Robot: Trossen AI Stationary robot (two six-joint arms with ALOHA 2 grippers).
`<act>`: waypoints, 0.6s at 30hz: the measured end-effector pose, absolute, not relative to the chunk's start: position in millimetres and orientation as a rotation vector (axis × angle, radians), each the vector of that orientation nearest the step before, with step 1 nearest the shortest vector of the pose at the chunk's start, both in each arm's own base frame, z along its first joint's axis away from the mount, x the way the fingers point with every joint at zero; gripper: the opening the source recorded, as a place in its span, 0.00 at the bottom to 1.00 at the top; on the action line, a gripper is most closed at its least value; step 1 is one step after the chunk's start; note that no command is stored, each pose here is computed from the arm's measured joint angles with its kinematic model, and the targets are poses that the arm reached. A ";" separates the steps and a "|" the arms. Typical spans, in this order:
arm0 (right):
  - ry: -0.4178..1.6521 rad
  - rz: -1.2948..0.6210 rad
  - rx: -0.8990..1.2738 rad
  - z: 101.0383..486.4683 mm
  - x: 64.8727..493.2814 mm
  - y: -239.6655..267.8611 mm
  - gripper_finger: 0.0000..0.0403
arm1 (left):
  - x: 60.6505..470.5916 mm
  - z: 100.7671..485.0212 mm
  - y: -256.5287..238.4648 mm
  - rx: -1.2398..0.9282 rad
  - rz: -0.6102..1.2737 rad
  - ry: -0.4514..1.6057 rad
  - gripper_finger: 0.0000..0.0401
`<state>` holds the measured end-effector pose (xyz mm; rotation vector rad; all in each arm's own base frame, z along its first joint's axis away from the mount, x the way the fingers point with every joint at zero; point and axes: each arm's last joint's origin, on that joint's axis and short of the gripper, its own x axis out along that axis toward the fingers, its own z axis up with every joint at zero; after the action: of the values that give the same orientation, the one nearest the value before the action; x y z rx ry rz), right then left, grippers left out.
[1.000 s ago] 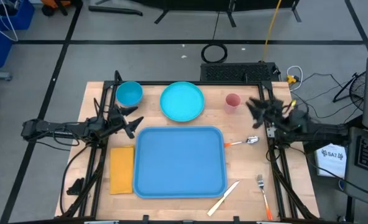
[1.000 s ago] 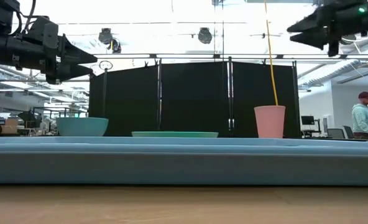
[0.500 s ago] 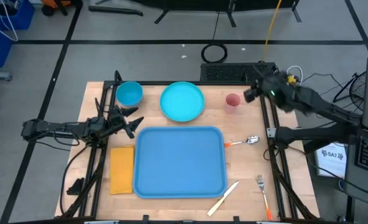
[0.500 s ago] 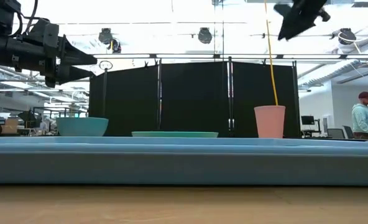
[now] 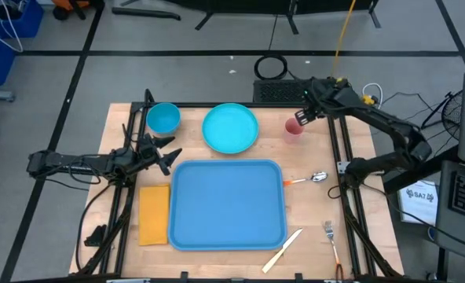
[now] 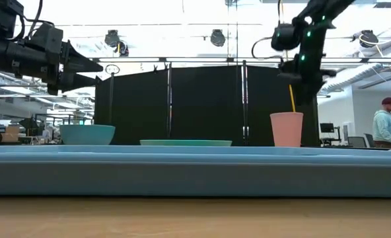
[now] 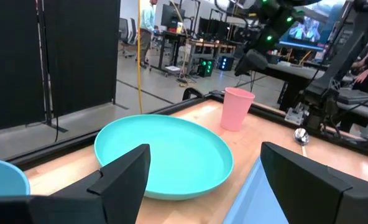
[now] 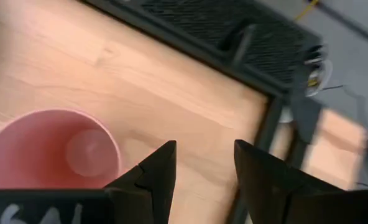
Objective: Set up tray
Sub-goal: Put the pink cup on the blue serving tray
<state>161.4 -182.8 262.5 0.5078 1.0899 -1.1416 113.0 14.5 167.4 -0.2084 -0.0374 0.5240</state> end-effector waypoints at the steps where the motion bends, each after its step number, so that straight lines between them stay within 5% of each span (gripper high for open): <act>1: 1.085 -1.112 0.526 256.0 163.5 -184.3 0.37 | 113.0 167.2 14.5 -0.208 0.524 -0.036 0.77; 18: 1.049 -1.016 0.584 233.9 170.5 -185.0 0.37 | 113.0 166.1 14.5 -0.199 0.525 -0.023 0.77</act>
<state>170.5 -185.0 233.9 0.5842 1.0487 -1.0160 113.0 14.5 166.1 -0.1989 -0.0228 0.5251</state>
